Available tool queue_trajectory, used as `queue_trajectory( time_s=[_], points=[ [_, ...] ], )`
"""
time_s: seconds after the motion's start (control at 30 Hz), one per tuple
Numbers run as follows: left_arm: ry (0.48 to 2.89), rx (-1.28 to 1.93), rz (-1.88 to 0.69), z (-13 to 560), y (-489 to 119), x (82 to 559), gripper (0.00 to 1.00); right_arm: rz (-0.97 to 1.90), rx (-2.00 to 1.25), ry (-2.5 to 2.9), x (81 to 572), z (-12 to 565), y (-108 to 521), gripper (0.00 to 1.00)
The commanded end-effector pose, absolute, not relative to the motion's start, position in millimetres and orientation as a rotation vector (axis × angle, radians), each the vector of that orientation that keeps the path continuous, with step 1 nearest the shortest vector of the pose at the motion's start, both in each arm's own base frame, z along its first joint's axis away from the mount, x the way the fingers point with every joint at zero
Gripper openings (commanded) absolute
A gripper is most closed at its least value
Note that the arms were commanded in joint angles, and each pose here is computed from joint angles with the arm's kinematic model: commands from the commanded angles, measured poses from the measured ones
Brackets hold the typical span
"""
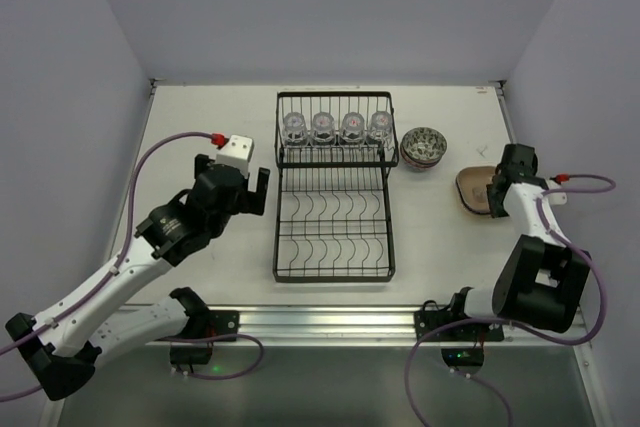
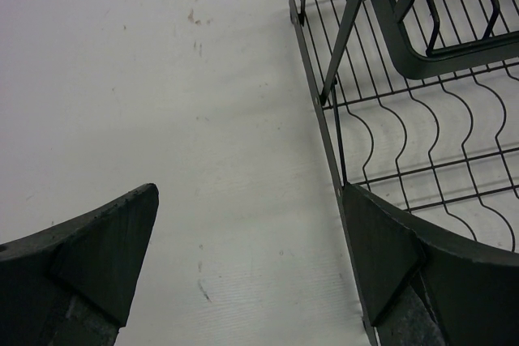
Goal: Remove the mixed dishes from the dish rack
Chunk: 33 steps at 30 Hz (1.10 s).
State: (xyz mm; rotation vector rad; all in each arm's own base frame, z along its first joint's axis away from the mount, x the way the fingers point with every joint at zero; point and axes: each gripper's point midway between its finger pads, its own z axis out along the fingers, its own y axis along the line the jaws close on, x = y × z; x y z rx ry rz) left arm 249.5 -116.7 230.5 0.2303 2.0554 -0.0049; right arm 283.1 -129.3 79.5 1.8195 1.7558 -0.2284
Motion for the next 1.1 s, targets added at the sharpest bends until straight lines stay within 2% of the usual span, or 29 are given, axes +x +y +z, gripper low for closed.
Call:
queue_trajectory(
  time_s=[0.0, 0.03, 0.1, 0.13, 0.23, 0.4, 0.53, 0.7, 0.87, 0.93, 1.07],
  points=[
    [2.016, 0.209, -0.061, 239, -124, 254, 1.0, -0.185, 1.772, 1.684, 297, 93, -137, 0.45],
    [2.013, 0.212, -0.069, 241, -125, 253, 1.0, -0.168, 1.761, 1.673, 297, 100, -136, 0.71],
    [2.004, 0.209, -0.086, 245, -125, 252, 1.0, -0.127, 1.743, 1.666, 298, 107, -133, 0.91],
    [1.995, 0.202, -0.094, 249, -125, 251, 1.0, -0.113, 1.725, 1.662, 298, 112, -132, 0.95],
    [1.961, 0.176, -0.122, 262, -124, 250, 1.0, -0.051, 1.677, 1.639, 297, 131, -127, 0.99],
    [1.92, 0.097, -0.168, 288, -122, 250, 1.0, 0.075, 1.532, 1.632, 300, 175, -113, 0.99],
    [1.883, 0.013, -0.22, 311, -119, 248, 1.0, 0.185, 1.218, 1.773, 307, 214, -88, 0.99],
    [1.83, -0.069, -0.218, 333, -107, 246, 1.0, 0.559, 0.735, 1.863, 314, 271, -13, 0.99],
    [1.786, -0.077, -0.194, 343, -104, 251, 1.0, 0.59, 0.471, 1.878, 304, 312, 34, 0.98],
    [1.775, -0.016, -0.22, 353, -113, 252, 1.0, 0.538, 0.397, 1.973, 303, 305, 52, 0.98],
    [1.784, -0.005, -0.22, 362, -121, 259, 1.0, 0.553, 0.157, 1.982, 292, 333, 94, 0.94]
  ],
)
